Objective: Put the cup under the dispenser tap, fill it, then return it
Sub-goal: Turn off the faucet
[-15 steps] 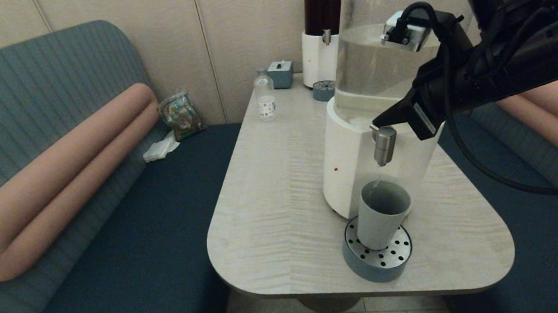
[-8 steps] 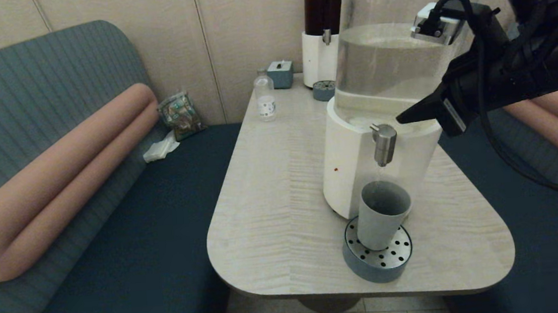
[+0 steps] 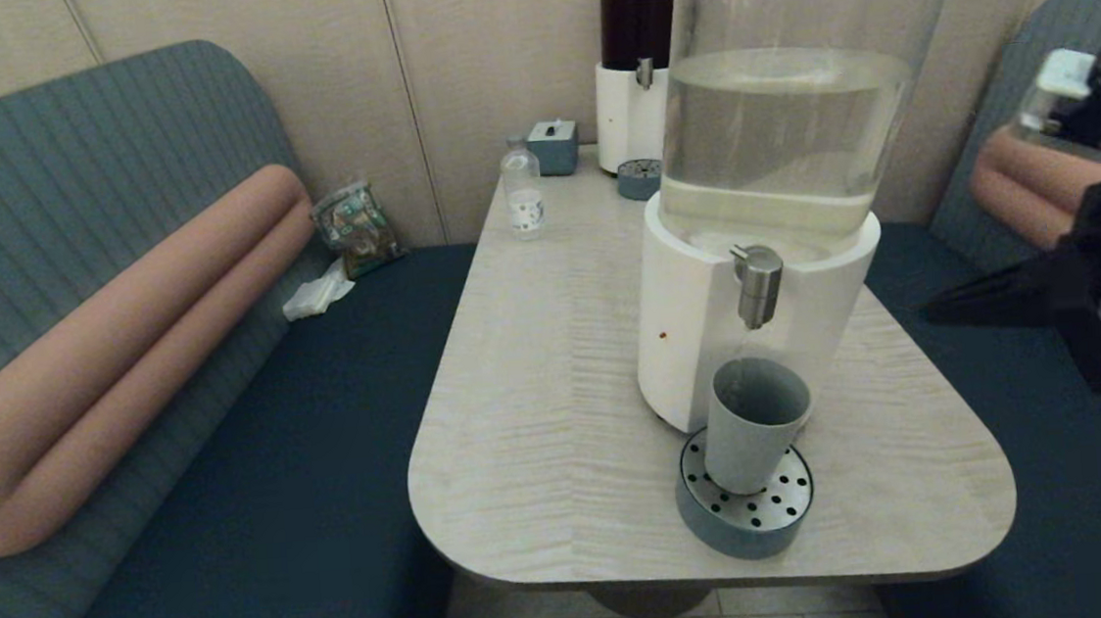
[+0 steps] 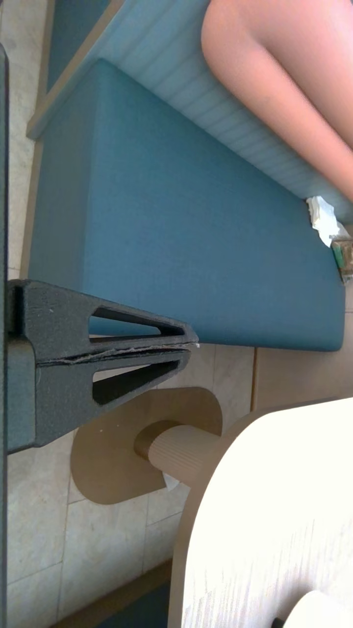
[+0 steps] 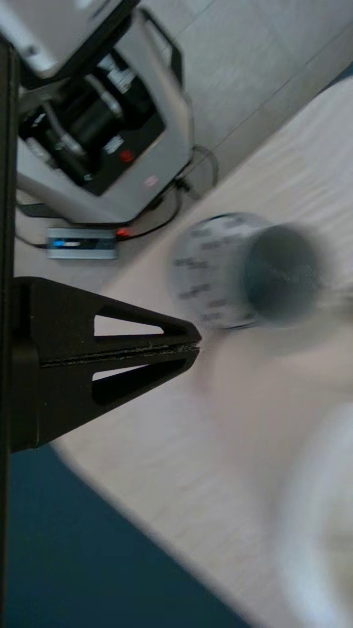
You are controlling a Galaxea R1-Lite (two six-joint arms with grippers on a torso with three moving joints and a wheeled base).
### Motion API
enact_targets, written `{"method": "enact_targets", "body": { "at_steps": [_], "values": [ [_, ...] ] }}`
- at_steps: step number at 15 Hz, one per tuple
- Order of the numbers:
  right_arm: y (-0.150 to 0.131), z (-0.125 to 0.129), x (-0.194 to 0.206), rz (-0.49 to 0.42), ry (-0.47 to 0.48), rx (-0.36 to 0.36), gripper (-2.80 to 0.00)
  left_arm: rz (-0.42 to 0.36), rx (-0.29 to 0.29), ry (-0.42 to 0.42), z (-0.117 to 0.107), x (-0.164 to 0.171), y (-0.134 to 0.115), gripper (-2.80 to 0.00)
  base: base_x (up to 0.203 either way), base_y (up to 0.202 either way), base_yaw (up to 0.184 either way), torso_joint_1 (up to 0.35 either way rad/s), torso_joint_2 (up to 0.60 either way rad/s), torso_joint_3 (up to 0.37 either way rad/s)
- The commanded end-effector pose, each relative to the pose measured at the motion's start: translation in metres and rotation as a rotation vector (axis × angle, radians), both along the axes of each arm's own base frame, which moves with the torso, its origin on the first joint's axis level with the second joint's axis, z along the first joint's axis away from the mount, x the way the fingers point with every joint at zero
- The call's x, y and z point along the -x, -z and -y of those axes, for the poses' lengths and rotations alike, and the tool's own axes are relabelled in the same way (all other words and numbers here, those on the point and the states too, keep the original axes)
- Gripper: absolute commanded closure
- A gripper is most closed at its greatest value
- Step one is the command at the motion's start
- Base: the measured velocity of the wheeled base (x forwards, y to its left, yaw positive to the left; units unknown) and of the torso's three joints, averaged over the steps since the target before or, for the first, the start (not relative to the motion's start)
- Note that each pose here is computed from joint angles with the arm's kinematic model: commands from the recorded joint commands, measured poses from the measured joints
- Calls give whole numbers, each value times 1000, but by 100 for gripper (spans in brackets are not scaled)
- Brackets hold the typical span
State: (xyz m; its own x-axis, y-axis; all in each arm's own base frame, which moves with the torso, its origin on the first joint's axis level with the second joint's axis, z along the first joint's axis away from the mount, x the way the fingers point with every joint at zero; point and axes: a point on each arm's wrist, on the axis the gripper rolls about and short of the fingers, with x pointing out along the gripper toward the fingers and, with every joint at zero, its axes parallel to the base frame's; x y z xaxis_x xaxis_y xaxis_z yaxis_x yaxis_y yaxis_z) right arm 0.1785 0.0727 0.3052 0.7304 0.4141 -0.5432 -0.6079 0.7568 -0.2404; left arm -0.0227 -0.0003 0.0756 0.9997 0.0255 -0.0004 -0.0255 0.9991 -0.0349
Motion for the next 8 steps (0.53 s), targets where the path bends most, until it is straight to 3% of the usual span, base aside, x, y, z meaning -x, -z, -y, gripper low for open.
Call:
{"method": "enact_targets", "body": {
  "at_steps": [1,5,8],
  "values": [
    [4,21,39,44,39,-9,0,-2,0,-1,0,0,0,0,0,0,0,0,0,0],
    [25,43,64,41,142,8,0,-2,0,-2,0,0,0,0,0,0,0,0,0,0],
    [23,33,25,46,183,54,0,-3,0,-1,0,0,0,0,0,0,0,0,0,0]
  ]
}}
